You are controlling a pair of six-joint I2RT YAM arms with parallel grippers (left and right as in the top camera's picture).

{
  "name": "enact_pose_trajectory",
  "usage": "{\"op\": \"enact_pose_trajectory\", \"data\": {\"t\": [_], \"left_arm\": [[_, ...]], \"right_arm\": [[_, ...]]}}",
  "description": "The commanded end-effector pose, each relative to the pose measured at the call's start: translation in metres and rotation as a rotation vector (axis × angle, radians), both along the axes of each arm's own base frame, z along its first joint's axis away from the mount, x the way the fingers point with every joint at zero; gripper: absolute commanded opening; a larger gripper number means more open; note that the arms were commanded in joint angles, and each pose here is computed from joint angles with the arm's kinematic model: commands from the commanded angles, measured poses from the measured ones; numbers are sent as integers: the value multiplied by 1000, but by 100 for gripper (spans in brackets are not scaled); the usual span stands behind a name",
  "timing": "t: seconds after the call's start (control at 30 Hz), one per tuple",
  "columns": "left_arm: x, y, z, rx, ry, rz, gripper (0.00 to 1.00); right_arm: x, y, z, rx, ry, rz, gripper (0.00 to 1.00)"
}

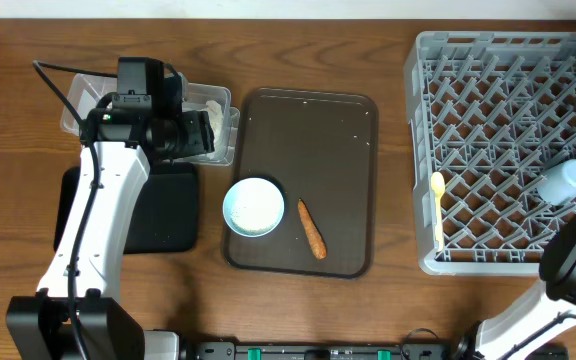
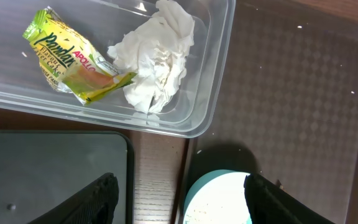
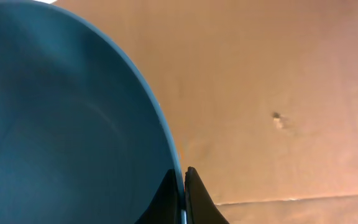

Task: Sort waste into correct bins and load items into the dishwasher rack
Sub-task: 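Carry blue plate with right gripper into dish rack, place upright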

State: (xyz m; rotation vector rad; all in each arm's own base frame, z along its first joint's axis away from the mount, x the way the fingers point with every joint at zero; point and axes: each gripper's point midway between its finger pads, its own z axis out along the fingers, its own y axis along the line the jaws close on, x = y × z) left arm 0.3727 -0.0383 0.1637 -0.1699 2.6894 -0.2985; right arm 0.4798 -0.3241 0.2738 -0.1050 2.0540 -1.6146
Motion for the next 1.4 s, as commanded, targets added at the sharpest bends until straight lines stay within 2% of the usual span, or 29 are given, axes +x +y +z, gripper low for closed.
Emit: {"op": "enact_pose_trajectory", "data": {"t": [0.0,0.4,0.6,0.77,0.9,0.97,1.13,1.37], "left_arm": [[1,3,2,18,-5,-4,67],[1,3,2,17,-5,-4,67],[1,3,2,17,-5,-4,67],[1,3,2,17,-5,-4,67],[1,3,2,17,-5,-4,68],[1,3,2,17,-5,-4,68],[1,3,2,17,-5,-4,68],[1,3,2,17,-5,-4,68]], "right_arm": [[5,-4,-13,1,25,1,1],[19,31,-59,162,9,11,1],[20,65,-88,243,101,30,4],[9,80,-111,352,102,-18,12],[-5,81,-126,413,118,-67,11],[-8,79,-127,423,112,-81,13],[-10,79,-121,424,89,-88,24],[-10,87,-71,455,-57,-42,39]]}}
